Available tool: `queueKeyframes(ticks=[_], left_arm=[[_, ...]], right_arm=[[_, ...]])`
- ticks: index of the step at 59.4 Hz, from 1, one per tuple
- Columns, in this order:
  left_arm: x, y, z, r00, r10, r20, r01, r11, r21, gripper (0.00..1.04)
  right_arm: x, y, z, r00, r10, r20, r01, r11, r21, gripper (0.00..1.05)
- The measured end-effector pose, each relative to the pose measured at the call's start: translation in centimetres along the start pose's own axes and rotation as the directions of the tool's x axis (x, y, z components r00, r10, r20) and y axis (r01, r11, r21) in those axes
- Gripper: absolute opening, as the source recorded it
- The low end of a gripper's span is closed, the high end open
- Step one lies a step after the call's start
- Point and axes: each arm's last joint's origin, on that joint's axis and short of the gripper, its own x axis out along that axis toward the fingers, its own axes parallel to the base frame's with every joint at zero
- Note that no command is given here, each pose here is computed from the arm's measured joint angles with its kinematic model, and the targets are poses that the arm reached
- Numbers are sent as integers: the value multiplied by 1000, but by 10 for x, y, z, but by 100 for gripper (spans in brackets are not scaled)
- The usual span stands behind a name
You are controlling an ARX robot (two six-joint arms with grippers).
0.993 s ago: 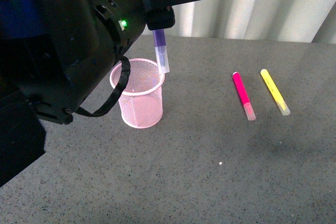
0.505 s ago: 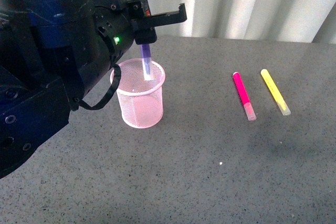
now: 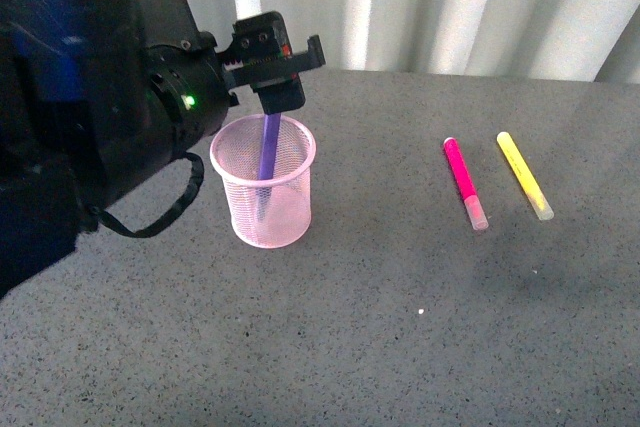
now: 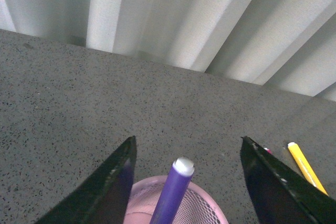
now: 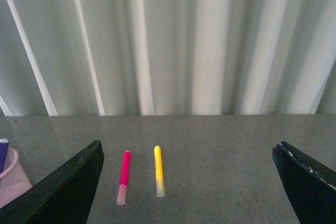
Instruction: Insert purple and pink pens into pink cup
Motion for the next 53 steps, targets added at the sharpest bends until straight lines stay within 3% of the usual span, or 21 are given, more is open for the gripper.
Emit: queueKeyframes(ticks=[6,12,18,30,32,36,42,46,53], left_arm=[[-10,0,18,999,25,-36,-25,1000,12,84],[-27,2,39,985,90,-147,-76,992,100,100],[-45,3,51,962,139,-236,-101,981,168,98],[-48,4,52,958,147,-247,-100,976,194,98],[-47,6,49,962,168,-215,-121,968,218,96],[-53,15,41,982,191,1,-185,948,259,83],[-82,34,39,968,156,195,-203,946,254,64],[-100,43,48,955,145,261,-211,946,248,49],[-124,54,47,954,138,267,-208,944,257,28]], right_arm=[[0,0,0,1000,0,0,0,1000,0,98],[0,0,0,1000,0,0,0,1000,0,98],[0,0,0,1000,0,0,0,1000,0,98],[0,0,0,1000,0,0,0,1000,0,98],[0,0,0,1000,0,0,0,1000,0,98],[0,0,0,1000,0,0,0,1000,0,98],[0,0,0,1000,-2,0,2,1000,0,98],[0,0,0,1000,-1,0,1,1000,0,98],[0,0,0,1000,0,0,0,1000,0,98]])
